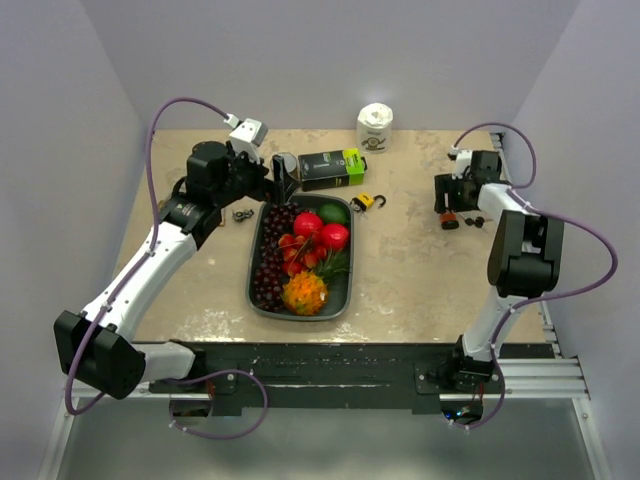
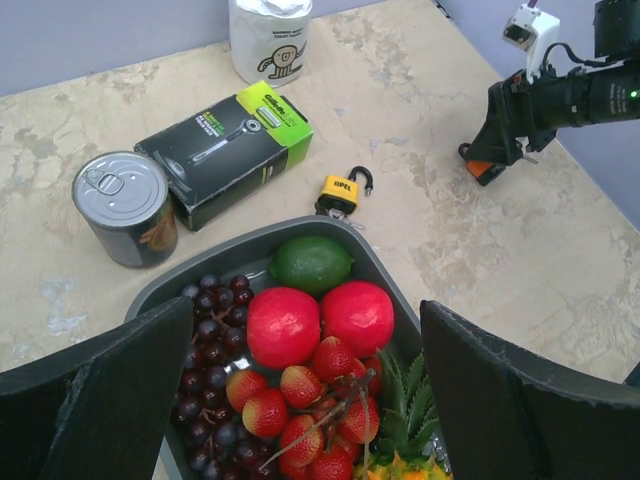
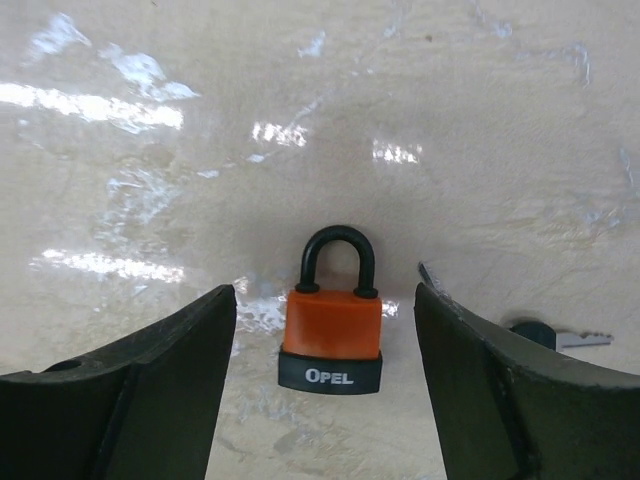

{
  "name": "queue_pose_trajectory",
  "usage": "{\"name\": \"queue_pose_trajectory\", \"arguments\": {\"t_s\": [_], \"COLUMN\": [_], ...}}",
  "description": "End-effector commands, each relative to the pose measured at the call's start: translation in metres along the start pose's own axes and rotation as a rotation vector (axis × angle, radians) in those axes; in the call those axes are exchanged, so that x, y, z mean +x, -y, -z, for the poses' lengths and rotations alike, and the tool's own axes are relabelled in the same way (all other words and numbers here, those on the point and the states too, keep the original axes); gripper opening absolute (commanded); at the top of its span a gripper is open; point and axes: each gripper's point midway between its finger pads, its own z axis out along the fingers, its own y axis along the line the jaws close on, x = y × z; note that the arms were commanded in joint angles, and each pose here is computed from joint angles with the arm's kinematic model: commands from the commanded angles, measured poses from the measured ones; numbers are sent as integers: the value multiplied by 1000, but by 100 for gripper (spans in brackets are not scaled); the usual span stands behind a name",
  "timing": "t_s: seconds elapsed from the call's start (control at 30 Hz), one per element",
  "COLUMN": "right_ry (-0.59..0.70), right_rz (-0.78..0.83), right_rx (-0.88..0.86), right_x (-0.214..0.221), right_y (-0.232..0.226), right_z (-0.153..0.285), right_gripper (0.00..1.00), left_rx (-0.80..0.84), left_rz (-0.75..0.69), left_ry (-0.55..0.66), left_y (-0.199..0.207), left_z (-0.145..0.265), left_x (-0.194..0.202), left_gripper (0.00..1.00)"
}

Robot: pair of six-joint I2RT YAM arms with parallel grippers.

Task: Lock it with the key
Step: Place the lock at the center of the board, then move the lock to the center of the board.

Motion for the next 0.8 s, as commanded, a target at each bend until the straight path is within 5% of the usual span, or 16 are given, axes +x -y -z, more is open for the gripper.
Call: {"name": "queue_pose_trajectory", "arguments": {"t_s": [0.0, 0.2, 0.43, 0.77], "right_ry": [173, 232, 258, 171], "right_rz": [19, 94, 171, 297], "right_rx": [-77, -210, -317, -362], "right_x": [-63, -98, -123, -101], "right_y": [-19, -97, -185, -221], "right_z": [40, 45, 26, -17], "right_gripper": [75, 86, 87, 81], "left_rx": [-1, -2, -2, -5], "left_rz": [-26, -18, -12, -18], "left_ry": [43, 39, 37, 36], "left_y": [0, -1, -2, -4], "left_z": [1, -2, -4, -9], "left_x": [-16, -14, -12, -14], "left_gripper": [99, 99, 99, 99]}}
